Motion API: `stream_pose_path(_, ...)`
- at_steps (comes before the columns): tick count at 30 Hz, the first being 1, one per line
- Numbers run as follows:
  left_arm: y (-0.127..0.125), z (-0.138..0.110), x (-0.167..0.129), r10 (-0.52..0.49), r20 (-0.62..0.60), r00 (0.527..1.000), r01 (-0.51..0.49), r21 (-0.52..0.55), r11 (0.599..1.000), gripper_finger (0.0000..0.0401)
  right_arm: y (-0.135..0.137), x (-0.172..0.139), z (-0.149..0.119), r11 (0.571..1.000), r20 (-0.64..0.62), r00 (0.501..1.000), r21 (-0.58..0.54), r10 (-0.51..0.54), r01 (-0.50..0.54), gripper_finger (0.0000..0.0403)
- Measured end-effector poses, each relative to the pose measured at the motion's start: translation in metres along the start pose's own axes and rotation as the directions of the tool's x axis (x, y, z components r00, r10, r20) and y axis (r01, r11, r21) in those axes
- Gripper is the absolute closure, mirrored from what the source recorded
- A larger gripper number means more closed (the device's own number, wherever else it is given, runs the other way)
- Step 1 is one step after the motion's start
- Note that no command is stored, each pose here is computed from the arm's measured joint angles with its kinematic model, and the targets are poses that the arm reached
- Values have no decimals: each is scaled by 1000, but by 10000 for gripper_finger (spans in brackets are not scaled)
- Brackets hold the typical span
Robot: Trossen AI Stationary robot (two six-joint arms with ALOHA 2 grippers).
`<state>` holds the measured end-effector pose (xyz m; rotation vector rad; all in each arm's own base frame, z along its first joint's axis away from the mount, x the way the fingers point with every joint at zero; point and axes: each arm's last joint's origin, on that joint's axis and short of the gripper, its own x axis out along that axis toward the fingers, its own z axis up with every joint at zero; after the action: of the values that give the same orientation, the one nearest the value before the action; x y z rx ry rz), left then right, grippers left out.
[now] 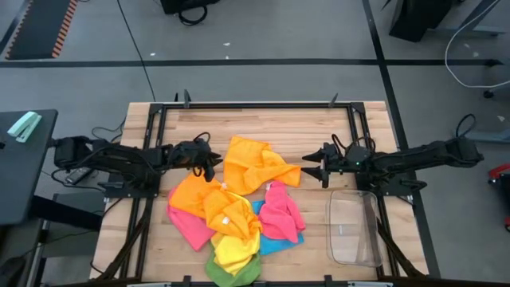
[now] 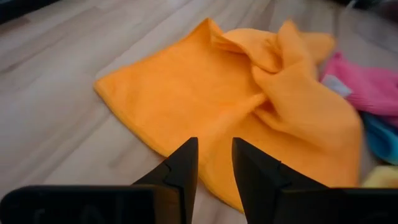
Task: Fold microfiber towels
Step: Fold the orange towel
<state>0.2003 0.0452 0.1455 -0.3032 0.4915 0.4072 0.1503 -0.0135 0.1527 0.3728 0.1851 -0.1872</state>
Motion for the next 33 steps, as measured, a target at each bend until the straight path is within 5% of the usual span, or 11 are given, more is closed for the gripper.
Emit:
stream_pose_path(19,21,40,91,154,-110,982,-145,87,986,301,13,38,29,968,-77,996,-249,-36,16,128)
stream_pose_path(33,29,94,118,235,-344,909,-170,208,963,270,0,58,41,964,-99,989,-251,-113,85,128)
